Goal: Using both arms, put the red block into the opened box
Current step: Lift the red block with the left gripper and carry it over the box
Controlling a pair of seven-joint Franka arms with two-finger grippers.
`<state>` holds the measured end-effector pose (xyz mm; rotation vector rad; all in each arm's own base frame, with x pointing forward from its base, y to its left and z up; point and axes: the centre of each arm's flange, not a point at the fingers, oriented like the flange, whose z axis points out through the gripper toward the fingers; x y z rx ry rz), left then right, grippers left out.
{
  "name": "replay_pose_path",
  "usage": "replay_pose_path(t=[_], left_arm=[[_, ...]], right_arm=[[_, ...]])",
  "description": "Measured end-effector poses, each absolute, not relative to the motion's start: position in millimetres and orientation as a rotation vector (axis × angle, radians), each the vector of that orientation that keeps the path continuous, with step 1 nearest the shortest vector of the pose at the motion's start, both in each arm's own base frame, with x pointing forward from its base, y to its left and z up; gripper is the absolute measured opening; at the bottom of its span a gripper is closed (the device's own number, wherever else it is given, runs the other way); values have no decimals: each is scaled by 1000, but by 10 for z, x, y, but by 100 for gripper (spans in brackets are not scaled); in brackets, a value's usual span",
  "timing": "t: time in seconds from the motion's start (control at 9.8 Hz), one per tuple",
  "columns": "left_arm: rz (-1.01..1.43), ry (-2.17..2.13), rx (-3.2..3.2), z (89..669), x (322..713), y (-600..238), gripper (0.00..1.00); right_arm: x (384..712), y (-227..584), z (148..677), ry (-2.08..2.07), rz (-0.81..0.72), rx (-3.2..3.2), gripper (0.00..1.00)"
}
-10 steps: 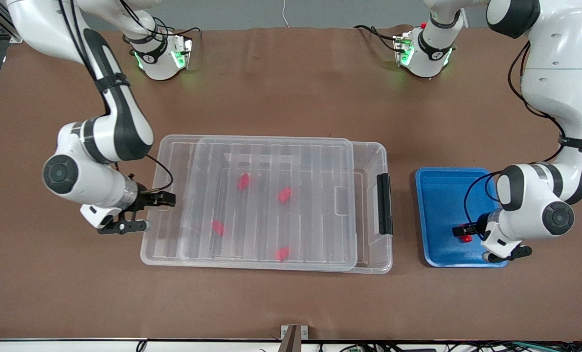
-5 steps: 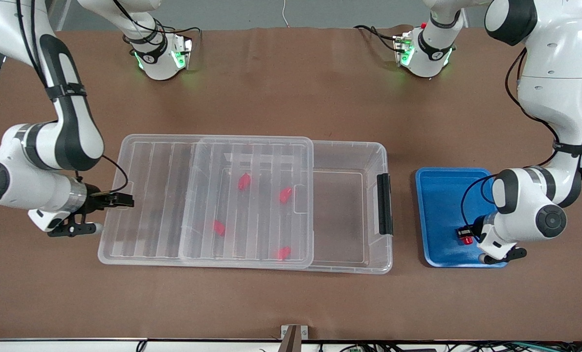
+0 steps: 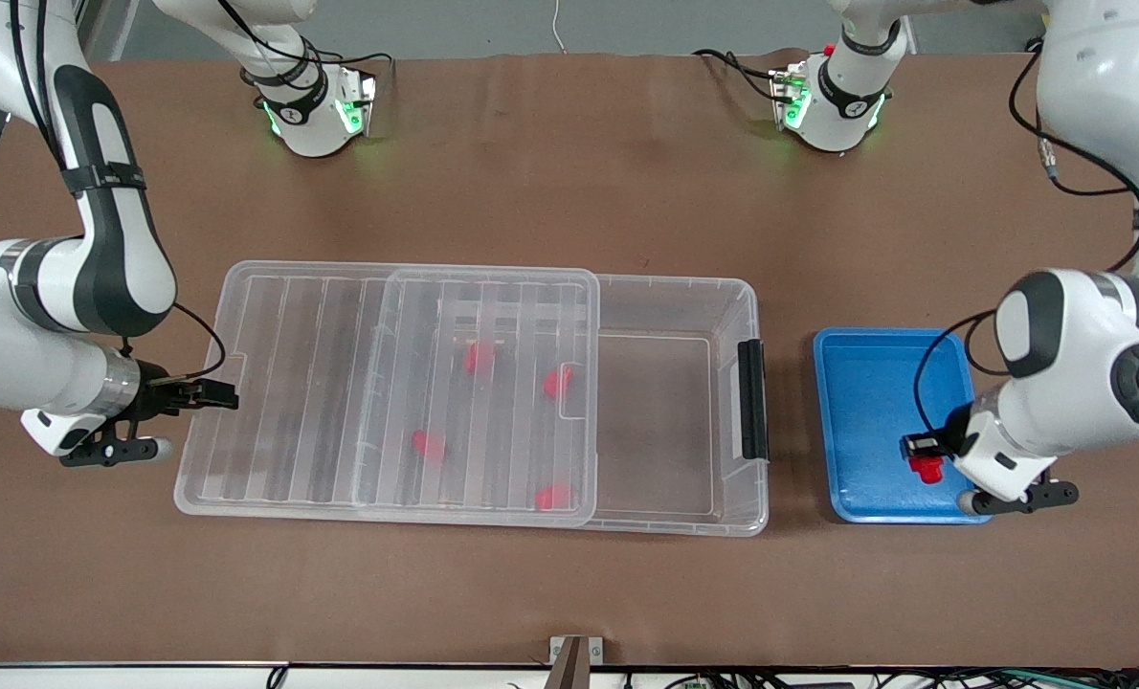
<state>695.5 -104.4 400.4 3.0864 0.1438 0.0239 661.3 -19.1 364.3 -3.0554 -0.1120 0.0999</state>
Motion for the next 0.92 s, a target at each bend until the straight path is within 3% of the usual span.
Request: replay_pose_path(t=[0.2, 0.41, 0.71, 0.92], left_arm=[[27, 198, 3060, 4272, 6655, -2064, 35], [-20, 170, 3059, 4165, 6307, -2932, 35], [-70, 40, 3095, 3456, 6090, -3536, 35], [-122, 8, 3097, 2928, 6044, -3683, 35]], right_arm=[[6693, -148, 4220, -7, -56, -3064, 100], [6519, -211, 5265, 79, -211, -3061, 100], [5789, -545, 6409, 315, -164, -3050, 100], [5570, -617, 6555, 341, -112, -3055, 100]])
